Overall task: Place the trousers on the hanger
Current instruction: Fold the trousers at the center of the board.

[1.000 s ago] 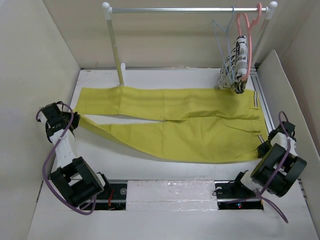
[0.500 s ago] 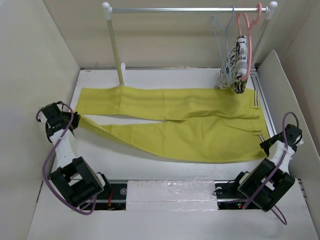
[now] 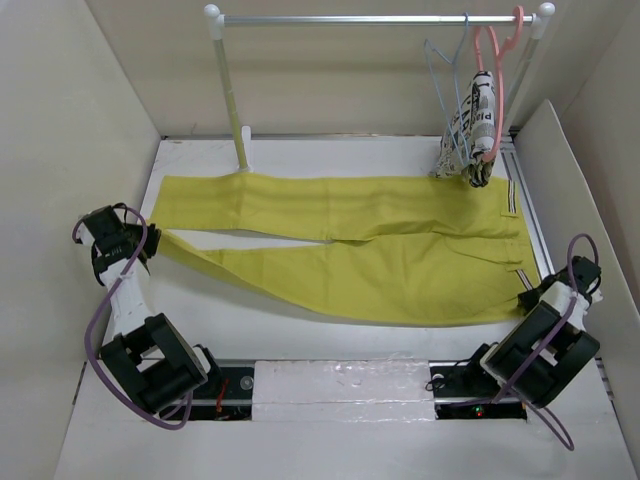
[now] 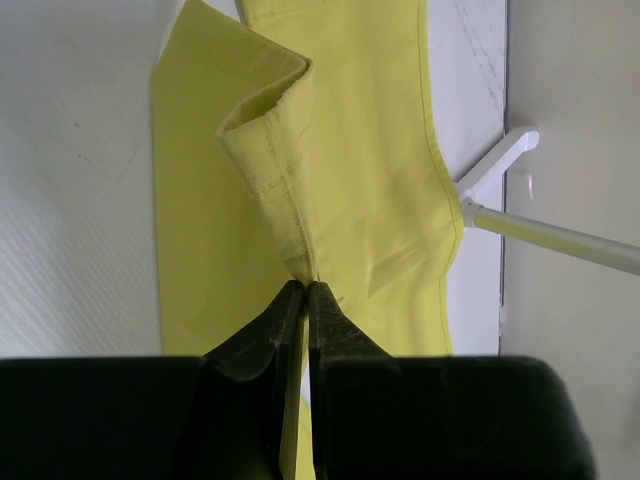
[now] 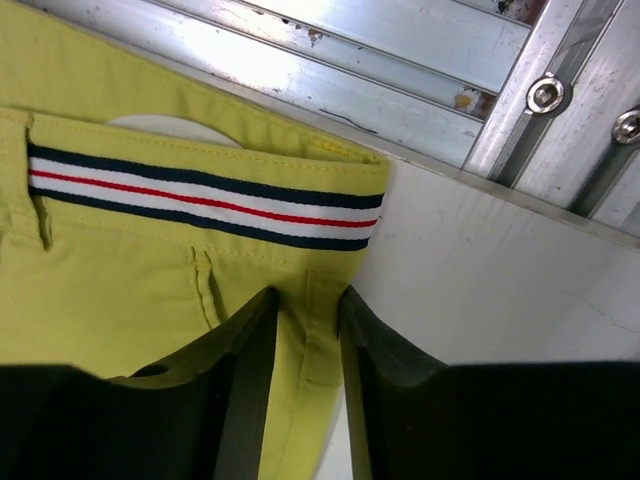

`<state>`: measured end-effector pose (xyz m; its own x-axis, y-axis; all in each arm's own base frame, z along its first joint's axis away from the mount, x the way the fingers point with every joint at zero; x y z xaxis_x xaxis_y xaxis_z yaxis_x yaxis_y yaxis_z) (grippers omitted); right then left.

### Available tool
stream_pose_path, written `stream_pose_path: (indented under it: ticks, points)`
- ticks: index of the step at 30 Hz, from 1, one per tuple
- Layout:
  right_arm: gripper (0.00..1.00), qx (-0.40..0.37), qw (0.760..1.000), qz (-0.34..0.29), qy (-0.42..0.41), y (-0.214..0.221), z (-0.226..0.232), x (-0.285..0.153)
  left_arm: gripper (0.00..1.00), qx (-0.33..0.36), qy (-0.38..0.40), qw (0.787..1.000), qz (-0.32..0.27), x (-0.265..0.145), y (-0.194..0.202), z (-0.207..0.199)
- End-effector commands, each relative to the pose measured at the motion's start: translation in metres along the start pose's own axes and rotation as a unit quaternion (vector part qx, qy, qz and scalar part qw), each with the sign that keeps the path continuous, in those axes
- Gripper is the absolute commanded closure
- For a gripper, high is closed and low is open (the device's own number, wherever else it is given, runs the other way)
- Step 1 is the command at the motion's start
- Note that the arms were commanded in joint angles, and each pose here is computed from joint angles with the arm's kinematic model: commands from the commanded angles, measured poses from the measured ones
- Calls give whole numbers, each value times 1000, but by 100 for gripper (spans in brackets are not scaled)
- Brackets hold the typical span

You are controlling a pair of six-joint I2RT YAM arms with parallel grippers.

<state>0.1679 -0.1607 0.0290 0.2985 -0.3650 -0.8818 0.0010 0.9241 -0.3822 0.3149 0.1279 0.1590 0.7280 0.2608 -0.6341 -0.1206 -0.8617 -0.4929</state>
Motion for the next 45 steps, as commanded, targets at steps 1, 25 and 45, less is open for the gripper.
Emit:
stream_pose_path:
  ticks: [1,25,45]
  points:
    - [65,22,1000,-1,-2,-5,8,3,100,4,18,1000,-23,-3,-7,-7]
    - [100,-298,925,-234,13,-80,52,-160,100,2,-87,996,11,2,-42,-26]
    - [100,-373,895,-141,-201,-93,276,-95,100,38,-118,989,-85,19,-77,-54]
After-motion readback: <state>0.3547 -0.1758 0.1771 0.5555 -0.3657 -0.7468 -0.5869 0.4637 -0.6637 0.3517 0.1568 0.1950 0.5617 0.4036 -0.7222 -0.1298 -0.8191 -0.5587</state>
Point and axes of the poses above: each gripper's point midway between its finger pads, its own x axis out along the fingers, its own z axis along the line the jaws close on, y = z × x, the point moved 1 cm from there along -x, back along the fingers, and after that the axes turned 12 degrees about x, right-handed, at the moved point
